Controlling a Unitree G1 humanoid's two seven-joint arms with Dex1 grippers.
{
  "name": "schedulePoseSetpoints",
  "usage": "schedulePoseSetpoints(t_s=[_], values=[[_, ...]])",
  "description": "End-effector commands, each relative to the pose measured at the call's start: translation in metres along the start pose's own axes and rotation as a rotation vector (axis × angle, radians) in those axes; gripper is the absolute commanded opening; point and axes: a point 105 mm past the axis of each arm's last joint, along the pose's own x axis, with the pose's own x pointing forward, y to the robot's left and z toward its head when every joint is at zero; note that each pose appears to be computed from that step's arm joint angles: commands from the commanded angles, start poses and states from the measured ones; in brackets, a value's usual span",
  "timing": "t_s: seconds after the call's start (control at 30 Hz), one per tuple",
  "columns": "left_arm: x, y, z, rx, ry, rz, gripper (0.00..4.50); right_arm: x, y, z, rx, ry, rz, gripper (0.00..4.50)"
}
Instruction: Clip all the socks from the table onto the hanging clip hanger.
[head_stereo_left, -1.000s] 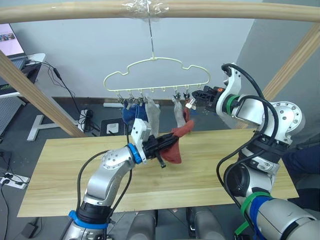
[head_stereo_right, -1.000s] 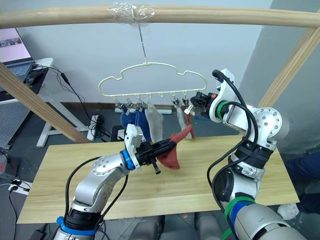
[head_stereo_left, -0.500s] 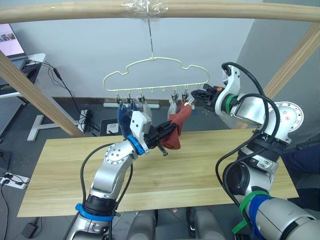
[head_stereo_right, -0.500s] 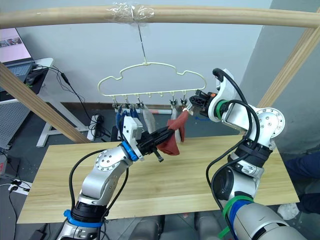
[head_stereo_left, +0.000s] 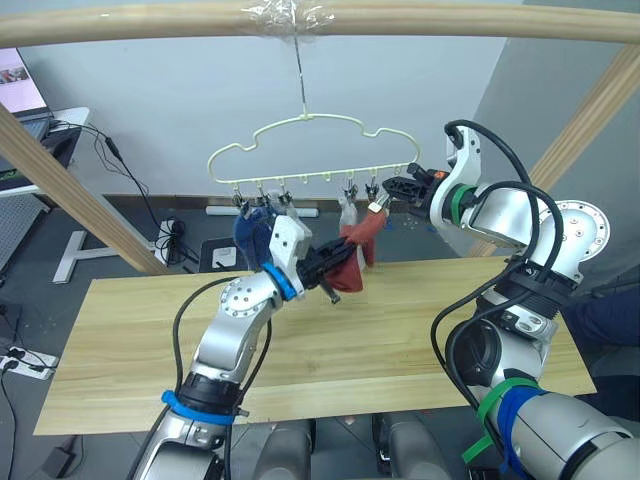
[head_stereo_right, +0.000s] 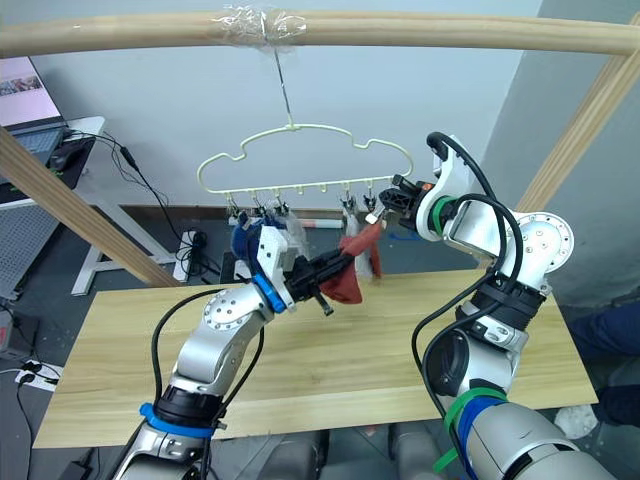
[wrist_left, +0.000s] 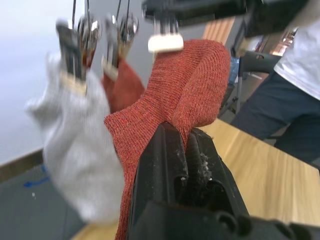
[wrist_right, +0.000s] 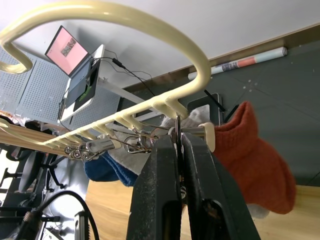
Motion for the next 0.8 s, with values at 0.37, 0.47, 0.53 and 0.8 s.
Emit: schedulePoseSetpoints(t_s=[0.37,0.47,0.53,0.8], values=[[0.003,-0.010,0.012,0.003,-0.053,-0.047,0.00,-0.009,0.010,0.016,0.036,-0.059,0.079,2.52],[0.006,-0.017,0.013,-0.047,-0.053,-0.085,0.00,-0.013,0.018,0.022,-0.001,-0.079,0.116,3.50],[0.009,-0.022,0.013,-0.101,-0.046,-0.117,0.00,-0.019,0.027,0.027,-0.044,-0.099,0.157,3.79],[0.012,-0.030,-0.010,-0.281,0.046,-0.153,1.48,-0.036,0.004,0.008,-0.310,-0.102,0.041,3.83]])
